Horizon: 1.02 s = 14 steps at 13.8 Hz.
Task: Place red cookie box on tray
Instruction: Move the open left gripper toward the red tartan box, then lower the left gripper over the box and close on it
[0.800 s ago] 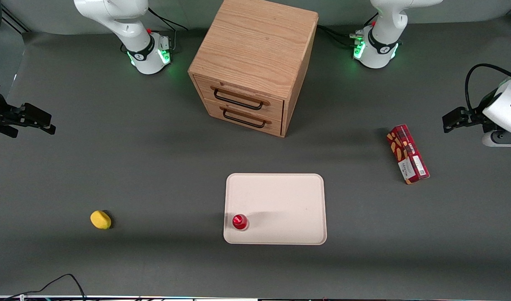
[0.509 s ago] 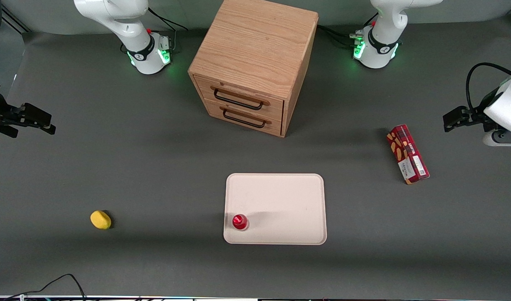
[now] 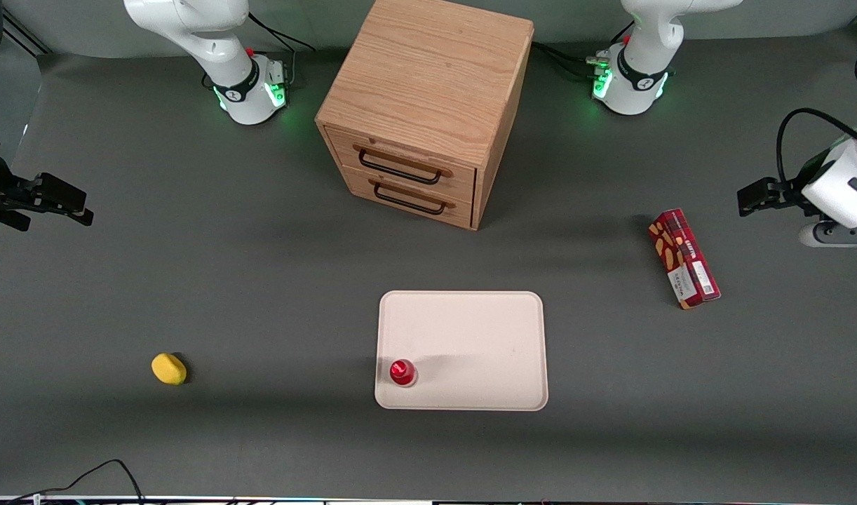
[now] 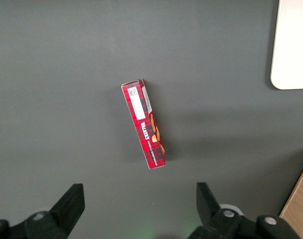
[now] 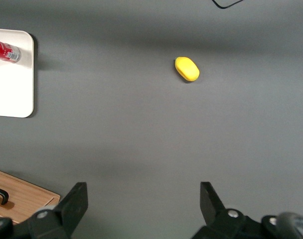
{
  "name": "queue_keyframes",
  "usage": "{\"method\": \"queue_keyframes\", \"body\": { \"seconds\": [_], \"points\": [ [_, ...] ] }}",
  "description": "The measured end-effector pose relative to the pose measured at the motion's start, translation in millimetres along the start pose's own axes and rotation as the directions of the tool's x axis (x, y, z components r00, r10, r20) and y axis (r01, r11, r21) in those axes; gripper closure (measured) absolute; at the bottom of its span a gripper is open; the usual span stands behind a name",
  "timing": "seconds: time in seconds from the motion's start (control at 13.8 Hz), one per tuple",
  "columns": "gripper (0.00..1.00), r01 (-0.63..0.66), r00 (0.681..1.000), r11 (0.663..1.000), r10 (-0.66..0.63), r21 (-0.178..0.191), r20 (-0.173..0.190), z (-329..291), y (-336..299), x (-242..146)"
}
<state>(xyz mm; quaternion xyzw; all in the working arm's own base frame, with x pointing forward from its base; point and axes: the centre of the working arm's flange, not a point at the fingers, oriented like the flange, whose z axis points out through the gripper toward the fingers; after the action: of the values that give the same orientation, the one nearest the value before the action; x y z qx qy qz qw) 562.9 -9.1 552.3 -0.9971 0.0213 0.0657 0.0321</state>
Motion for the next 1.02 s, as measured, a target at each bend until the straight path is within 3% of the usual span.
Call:
{"method": "queue_keyframes", "body": {
  "seconds": [0.15, 0.29, 0.65, 0.87, 1.02],
  "points": [
    [0.0, -0.002, 1.0, 1.0, 0.002, -0.002, 0.022, 35, 0, 8],
    [0.0, 0.002, 1.0, 1.0, -0.002, -0.004, 0.022, 74, -2, 12],
    [0.0, 0.035, 0.999, 0.999, -0.036, -0.014, -0.032, 169, -18, 10],
    [0.0, 0.076, 0.996, 0.996, -0.078, -0.051, -0.047, 217, -20, 2],
    [0.0, 0.12, 0.992, 0.988, -0.124, -0.093, -0.029, 242, -19, 2]
  ]
}}
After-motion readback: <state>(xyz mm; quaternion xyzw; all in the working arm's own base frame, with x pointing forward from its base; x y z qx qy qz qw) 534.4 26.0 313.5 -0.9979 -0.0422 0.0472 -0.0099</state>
